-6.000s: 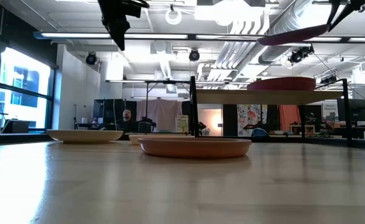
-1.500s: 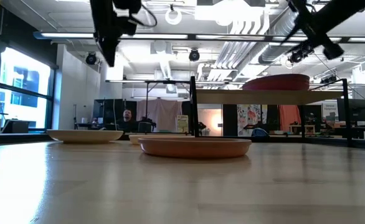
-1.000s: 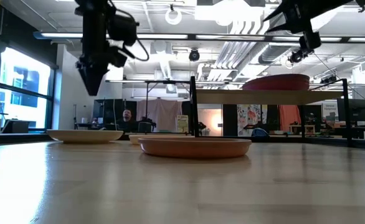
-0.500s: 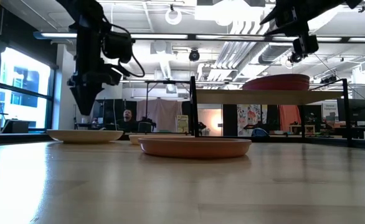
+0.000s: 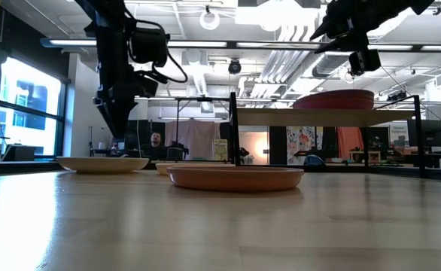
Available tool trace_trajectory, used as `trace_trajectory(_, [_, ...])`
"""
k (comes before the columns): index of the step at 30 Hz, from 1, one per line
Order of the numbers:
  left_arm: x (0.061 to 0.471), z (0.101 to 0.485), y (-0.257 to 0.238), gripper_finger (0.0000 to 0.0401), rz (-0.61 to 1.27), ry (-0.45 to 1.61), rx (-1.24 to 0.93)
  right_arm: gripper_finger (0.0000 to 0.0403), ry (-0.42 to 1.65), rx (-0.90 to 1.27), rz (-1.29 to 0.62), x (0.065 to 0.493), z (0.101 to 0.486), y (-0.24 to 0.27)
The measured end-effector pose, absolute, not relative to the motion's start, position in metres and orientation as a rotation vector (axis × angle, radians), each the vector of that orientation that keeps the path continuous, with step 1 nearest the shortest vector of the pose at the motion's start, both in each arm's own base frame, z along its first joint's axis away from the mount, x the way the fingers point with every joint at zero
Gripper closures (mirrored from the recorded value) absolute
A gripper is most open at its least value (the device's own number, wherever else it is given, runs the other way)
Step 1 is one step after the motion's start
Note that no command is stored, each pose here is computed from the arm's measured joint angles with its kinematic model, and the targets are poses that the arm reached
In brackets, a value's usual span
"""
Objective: Place and stack plates onto a shelf
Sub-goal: Stack the top white plate on top of the purple plate
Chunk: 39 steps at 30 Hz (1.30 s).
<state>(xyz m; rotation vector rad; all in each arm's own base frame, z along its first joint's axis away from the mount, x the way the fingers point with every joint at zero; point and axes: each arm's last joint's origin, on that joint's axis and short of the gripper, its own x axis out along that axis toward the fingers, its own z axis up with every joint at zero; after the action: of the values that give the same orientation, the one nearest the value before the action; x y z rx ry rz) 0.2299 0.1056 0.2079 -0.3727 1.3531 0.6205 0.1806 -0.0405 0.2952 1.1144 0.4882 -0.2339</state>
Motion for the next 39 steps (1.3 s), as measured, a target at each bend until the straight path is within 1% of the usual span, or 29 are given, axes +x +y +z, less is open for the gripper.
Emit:
trace_trajectory(4, [0.231,0.206,0.106,0.0275,0.621,1.361,-0.373,0.0312,0.488,1.112,-0.233,0.181,0.295,-0.040])
trace_trajectory(12, [0.241,0.185,0.110,0.0275,0.615,1.428,-0.374,0.0312,0.488,1.112,-0.233,0.181,0.295,-0.040])
trace_trajectory(18, [0.242,0.174,0.112,0.0275,0.688,1.469,-0.359,0.0312,0.488,1.112,-0.233,0.181,0.295,-0.040])
trace_trajectory(32, [0.248,0.147,0.115,0.0276,0.695,1.581,-0.353,0.0312,0.479,1.107,-0.232,0.181,0.296,-0.041])
trace_trajectory(35, [0.248,0.147,0.115,0.0289,0.703,1.582,-0.341,0.0312,0.479,1.107,-0.232,0.181,0.296,-0.041])
trace_trajectory(39, [0.248,0.147,0.115,0.0332,0.698,1.588,-0.335,0.0312,0.479,1.101,-0.231,0.181,0.296,-0.041])
